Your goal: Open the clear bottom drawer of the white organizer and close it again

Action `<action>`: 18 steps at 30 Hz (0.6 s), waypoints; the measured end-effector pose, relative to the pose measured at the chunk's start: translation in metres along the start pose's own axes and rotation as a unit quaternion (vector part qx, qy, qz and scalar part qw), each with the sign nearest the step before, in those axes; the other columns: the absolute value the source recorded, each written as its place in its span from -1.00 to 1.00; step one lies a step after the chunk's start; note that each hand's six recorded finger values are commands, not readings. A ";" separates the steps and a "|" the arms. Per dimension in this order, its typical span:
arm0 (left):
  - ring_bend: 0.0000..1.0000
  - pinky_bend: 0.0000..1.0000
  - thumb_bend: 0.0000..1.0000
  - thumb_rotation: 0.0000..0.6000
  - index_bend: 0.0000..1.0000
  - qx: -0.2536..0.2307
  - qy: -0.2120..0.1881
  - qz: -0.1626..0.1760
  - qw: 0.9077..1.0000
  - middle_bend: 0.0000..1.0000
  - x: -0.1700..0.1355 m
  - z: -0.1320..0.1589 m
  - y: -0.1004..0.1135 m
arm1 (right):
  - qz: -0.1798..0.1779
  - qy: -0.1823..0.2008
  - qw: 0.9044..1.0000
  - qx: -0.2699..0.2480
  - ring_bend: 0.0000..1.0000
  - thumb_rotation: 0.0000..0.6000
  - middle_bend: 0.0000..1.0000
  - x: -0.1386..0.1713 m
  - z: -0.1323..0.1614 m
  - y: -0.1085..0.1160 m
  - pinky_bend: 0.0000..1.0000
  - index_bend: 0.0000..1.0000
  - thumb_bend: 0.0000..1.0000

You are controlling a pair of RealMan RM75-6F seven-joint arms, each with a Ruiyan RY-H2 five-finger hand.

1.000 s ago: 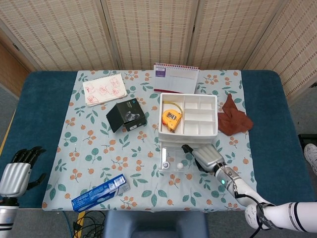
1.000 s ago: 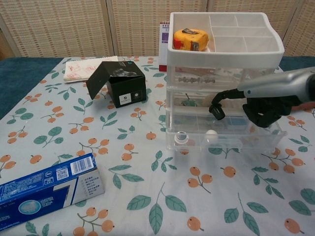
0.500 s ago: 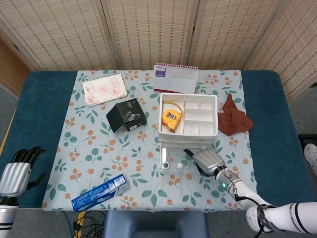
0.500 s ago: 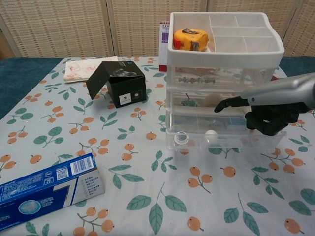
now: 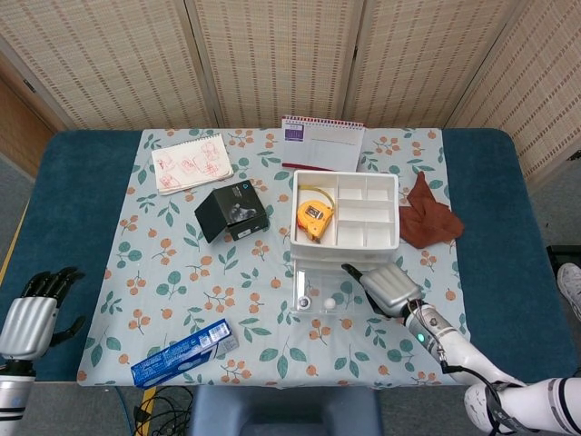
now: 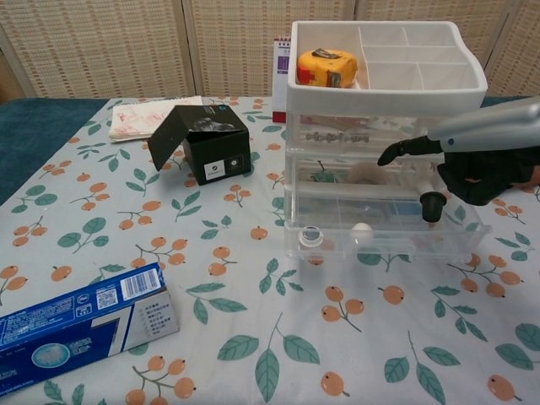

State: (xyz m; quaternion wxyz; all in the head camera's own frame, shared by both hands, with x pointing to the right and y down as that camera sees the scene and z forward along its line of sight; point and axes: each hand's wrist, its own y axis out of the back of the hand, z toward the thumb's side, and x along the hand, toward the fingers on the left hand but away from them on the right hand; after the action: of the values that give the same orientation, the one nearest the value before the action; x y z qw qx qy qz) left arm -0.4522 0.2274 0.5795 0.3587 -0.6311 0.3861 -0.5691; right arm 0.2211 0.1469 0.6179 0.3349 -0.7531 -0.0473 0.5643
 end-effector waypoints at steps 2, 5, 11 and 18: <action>-0.58 -0.70 -0.51 1.00 -0.57 0.000 0.001 -0.001 1.000 -0.62 0.000 -0.001 -0.001 | 0.008 -0.011 1.000 0.006 1.00 1.00 0.83 -0.001 -0.004 -0.001 1.00 -0.71 -0.03; -0.58 -0.70 -0.51 1.00 -0.57 -0.002 0.002 -0.002 1.000 -0.62 -0.001 -0.001 -0.002 | 0.021 -0.024 0.999 0.014 1.00 1.00 0.83 -0.002 -0.009 -0.001 1.00 -0.66 0.06; -0.58 -0.70 -0.51 1.00 -0.57 -0.001 0.002 -0.003 1.000 -0.62 0.000 -0.002 -0.002 | 0.031 -0.040 0.998 0.033 1.00 1.00 0.83 -0.006 -0.014 -0.003 1.00 -0.66 0.17; -0.58 -0.70 -0.51 1.00 -0.57 -0.003 0.003 -0.007 1.000 -0.62 0.000 -0.003 -0.006 | 0.037 -0.053 0.997 0.050 1.00 1.00 0.83 -0.005 -0.018 -0.005 1.00 -0.66 0.19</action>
State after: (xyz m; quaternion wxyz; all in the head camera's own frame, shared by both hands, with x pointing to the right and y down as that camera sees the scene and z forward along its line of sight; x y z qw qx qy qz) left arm -0.4544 0.2300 0.5847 0.3520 -0.6329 0.3844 -0.5725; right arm 0.2371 0.1406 0.6272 0.3479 -0.7056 -0.0093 0.6172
